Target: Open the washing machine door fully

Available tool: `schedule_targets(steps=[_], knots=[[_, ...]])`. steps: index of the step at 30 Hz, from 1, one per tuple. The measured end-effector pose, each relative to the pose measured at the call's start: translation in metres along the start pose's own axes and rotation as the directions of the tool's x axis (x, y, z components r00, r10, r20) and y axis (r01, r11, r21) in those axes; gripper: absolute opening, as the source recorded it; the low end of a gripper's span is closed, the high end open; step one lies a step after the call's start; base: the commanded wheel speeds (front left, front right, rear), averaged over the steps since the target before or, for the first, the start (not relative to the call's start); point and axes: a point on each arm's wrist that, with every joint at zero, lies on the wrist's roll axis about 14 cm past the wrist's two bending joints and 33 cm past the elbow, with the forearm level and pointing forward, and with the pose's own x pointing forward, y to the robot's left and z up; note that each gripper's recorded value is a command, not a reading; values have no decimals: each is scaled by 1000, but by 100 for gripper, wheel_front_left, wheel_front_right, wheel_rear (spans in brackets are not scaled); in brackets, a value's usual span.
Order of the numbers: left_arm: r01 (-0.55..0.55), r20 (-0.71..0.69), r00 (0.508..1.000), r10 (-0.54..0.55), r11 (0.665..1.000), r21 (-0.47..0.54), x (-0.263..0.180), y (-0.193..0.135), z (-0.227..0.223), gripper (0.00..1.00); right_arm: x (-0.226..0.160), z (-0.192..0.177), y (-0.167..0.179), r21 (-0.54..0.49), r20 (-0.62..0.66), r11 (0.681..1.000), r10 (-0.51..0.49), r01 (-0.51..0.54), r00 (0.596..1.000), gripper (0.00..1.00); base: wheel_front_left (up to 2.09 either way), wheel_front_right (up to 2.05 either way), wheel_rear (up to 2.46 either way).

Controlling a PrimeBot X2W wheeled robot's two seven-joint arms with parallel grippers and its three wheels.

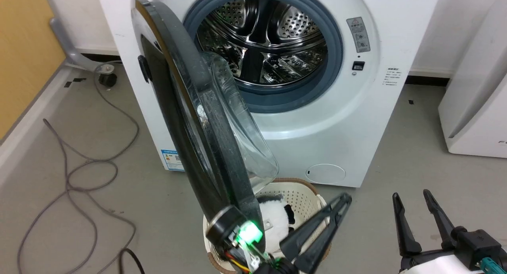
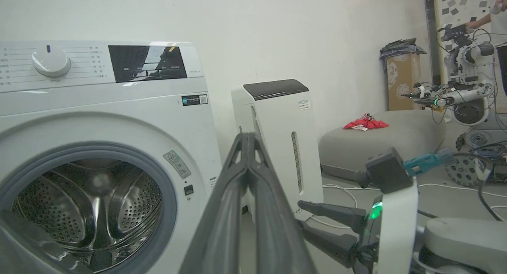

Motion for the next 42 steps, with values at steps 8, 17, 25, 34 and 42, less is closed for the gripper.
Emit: schedule_targets(steps=[8, 17, 25, 34, 42], knots=[[-24, -152, 988, 20, 999, -25, -22, -2, -43, 0, 4, -4, 6, 4, -12, 1000, 20, -20, 1000, 100, 0, 0, 0], [-177, -292, 941, 170, 984, 3, -48, 37, -84, 0, 7, -12, 9, 9, -34, 1000, 28, -28, 999, 100, 0, 0, 0], [-278, -327, 906, 268, 961, 19, -63, 59, -92, 0, 8, -17, 9, 11, -47, 999, 31, -30, 998, 100, 0, 0, 0], [-356, -319, 879, 353, 933, 52, -81, 74, -83, 0, 19, -21, 29, 20, -53, 996, 91, -90, 994, 100, 0, 0, 0], [-457, -302, 829, 471, 881, 122, -109, 96, -68, 0, 35, -26, 65, 39, -59, 980, 198, -196, 978, 100, 0, 0, 0]])
